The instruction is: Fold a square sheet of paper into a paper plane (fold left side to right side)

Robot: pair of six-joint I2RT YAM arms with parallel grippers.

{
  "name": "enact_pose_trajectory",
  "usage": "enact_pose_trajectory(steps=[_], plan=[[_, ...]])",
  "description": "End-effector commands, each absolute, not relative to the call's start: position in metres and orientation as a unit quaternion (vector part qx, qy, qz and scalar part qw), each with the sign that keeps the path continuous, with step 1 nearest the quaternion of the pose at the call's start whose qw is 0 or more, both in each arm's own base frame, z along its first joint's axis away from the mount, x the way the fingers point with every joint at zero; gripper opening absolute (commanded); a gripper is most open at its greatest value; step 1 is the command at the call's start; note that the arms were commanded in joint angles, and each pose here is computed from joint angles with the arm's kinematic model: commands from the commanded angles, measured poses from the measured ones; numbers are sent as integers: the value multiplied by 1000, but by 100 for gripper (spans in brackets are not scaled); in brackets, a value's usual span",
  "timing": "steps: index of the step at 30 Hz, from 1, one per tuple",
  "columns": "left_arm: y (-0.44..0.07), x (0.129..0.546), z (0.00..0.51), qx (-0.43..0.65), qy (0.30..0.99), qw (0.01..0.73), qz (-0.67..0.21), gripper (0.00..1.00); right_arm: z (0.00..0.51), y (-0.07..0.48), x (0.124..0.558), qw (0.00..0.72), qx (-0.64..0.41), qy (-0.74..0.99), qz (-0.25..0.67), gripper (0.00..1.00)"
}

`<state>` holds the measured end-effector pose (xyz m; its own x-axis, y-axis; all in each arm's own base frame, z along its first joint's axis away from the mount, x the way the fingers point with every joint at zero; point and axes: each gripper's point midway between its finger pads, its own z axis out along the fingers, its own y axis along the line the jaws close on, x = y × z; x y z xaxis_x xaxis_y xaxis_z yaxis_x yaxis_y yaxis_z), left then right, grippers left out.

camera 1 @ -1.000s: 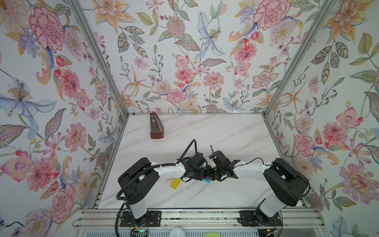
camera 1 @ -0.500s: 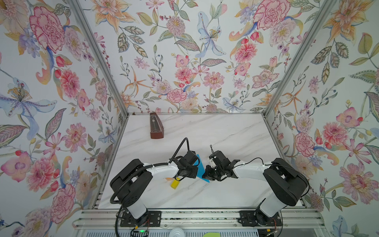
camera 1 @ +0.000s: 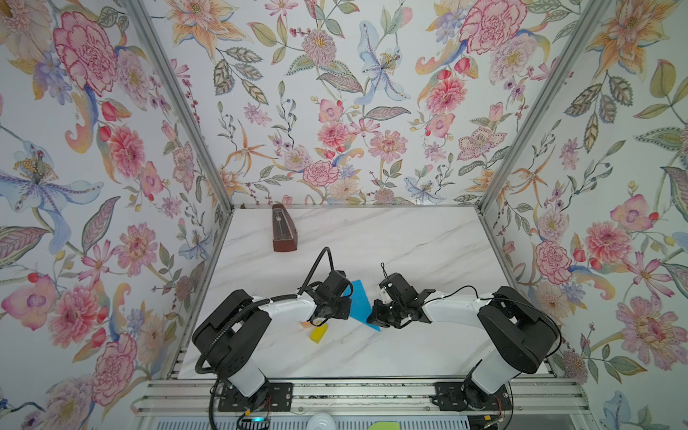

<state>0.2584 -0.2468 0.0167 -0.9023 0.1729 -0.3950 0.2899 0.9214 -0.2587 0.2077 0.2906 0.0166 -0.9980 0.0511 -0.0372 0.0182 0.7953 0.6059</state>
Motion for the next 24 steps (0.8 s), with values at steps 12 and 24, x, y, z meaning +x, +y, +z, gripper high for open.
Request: enact_pose_trajectory(steps=[12,24], plan=[[-274,237,59,151,955,178,-181,0,-16,266,184,-24,46,969,242,0],[-317,211,27,186,954,114,-207,0,-18,265,184,-25,48,969,240,0]])
